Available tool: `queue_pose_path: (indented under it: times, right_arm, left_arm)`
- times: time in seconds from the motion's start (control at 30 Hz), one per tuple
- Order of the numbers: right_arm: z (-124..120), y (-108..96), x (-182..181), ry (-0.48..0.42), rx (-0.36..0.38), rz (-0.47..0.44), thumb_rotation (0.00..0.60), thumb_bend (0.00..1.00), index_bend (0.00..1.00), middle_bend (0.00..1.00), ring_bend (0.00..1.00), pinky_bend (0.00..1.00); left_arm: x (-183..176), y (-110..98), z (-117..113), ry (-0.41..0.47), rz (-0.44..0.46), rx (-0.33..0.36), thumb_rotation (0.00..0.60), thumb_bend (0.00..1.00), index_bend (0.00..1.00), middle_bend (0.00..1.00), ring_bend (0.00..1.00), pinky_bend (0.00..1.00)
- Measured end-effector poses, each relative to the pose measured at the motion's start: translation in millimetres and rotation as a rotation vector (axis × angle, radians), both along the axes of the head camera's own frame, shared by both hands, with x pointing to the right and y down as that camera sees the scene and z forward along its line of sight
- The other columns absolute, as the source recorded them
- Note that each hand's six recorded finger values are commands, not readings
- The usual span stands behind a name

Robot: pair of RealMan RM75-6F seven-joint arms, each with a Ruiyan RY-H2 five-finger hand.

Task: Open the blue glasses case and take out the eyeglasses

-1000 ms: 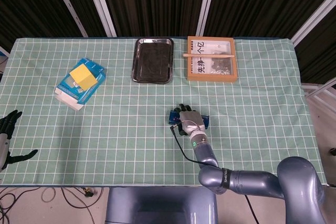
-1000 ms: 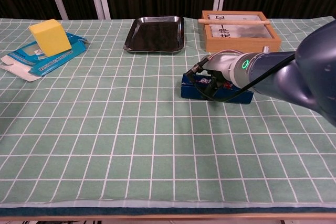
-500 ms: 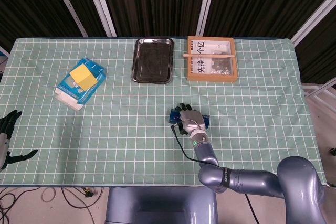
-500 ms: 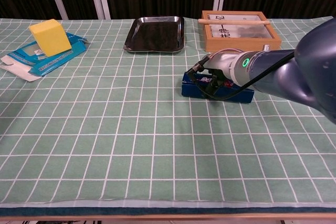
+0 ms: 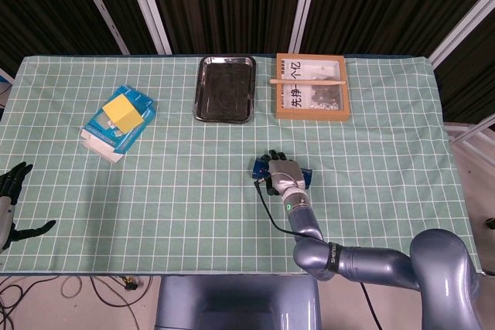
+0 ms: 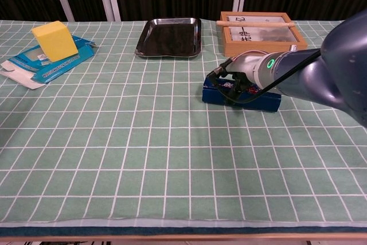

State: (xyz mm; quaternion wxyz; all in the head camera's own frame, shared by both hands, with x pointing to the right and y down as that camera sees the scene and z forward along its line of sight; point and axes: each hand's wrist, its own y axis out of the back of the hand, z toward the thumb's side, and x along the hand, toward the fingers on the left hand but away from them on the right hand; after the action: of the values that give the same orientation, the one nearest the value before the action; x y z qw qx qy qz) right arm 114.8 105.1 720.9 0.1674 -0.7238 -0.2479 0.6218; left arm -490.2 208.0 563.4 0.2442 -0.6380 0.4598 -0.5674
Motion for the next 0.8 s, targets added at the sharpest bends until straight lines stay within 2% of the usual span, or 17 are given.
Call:
queue_pose_path:
  times: [0.13,0.2,0.43,0.8]
  right_arm:
    - [0.5,-0.3,1.2,0.0,-0.008,0.011,0.579,1.0,0.14,0.0,0.0,0.23]
    - [0.6,-0.4,1.7,-0.001,-0.013,0.017,0.544,1.0,0.14,0.0,0.0,0.23]
    - [-1.7,-4.7,1.5,-0.014,-0.016,0.037,0.482,1.0,0.12,0.0,0.0,0.23]
    - [2.6,-10.0,8.9,0.015,-0.02,0.042,0.489,1.0,0.11,0.0,0.0,0.23]
  left_arm:
    - [0.1,0.0,-0.1,0.0,0.0,0.0,0.6,0.01,0.0,0.0,0.0,0.0]
    - [-0.2,0.0,-0.2,0.0,0.0,0.001,0.6,0.01,0.0,0.0,0.0,0.0]
    - [0.0,-0.1,-0.3,0.001,0.0,0.001,0.6,0.01,0.0,0.0,0.0,0.0]
    - [-0.1,0.2,-0.6,0.0,0.0,0.001,0.6,0.01,0.0,0.0,0.0,0.0]
